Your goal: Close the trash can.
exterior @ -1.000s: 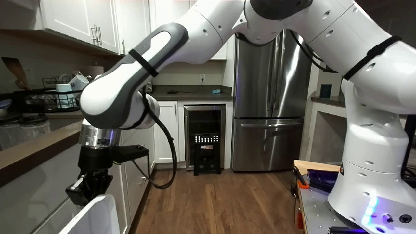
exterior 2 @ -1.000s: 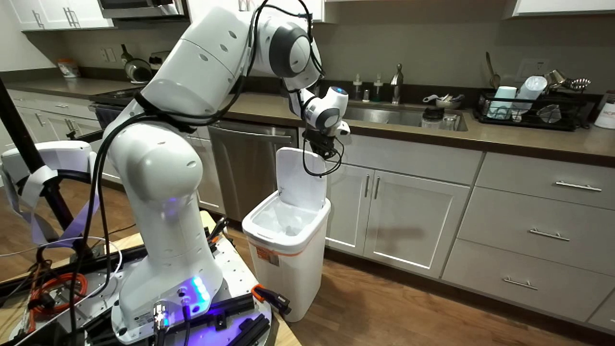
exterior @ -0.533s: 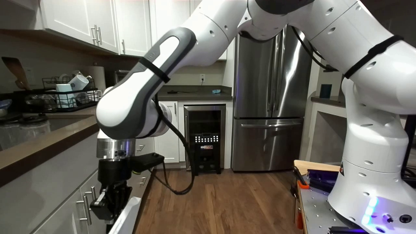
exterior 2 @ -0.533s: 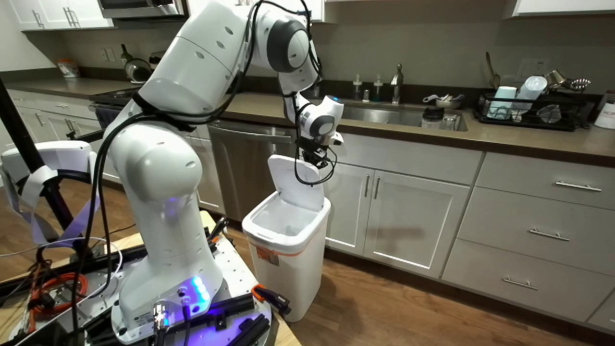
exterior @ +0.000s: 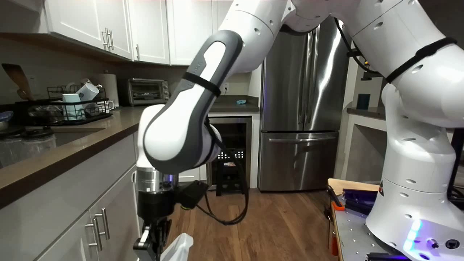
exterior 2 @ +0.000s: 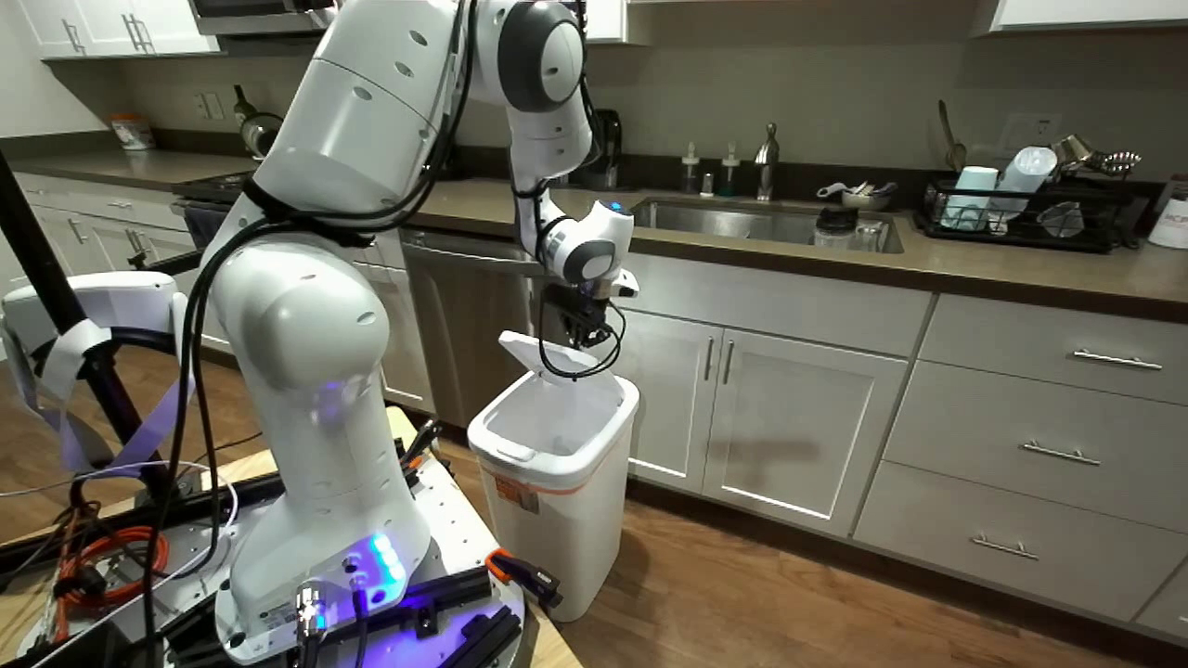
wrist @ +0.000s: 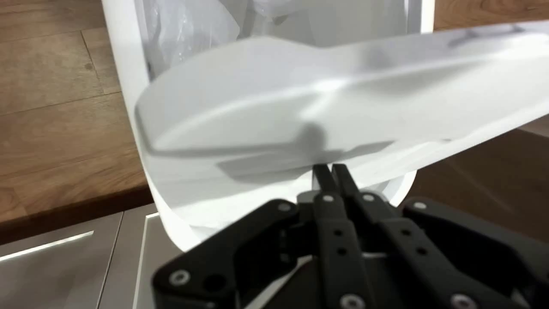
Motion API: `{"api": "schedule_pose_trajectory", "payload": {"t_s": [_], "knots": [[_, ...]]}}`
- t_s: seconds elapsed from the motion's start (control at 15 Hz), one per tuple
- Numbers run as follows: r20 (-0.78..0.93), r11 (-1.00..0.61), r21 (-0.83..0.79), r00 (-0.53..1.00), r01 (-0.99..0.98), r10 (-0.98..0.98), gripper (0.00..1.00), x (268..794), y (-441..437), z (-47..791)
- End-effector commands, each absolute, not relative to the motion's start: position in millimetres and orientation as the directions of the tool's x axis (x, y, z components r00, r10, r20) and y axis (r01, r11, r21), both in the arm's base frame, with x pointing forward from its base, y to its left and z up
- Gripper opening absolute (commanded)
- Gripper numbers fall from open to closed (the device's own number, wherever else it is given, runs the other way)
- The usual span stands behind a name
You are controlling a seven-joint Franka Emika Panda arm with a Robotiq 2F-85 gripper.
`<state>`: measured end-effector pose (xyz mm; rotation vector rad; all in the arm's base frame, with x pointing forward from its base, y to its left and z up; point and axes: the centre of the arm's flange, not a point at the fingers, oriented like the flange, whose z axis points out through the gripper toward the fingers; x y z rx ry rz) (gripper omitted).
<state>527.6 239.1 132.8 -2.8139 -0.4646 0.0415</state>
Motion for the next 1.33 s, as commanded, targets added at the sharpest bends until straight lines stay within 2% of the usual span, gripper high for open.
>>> {"api": "schedule_pose_trajectory", "payload": {"t_s": [0.0,0.2,0.53,0.93,1.27], "knots": [[0.1,-0.891,-0.304,0.941,0.339,0.324,0.06,470,234,98],[0.13,-0.891,-0.287,0.936,0.352,0.328,0.05,434,239,60],[0.045,-0.865,-0.291,0.909,0.409,0.414,0.05,393,242,0],[0.024,-0.831,-0.299,0.874,0.469,0.485,0.06,393,243,-26],[-0.095,-0.818,-0.312,0.84,0.483,0.533,0.06,418,251,-6]]}}
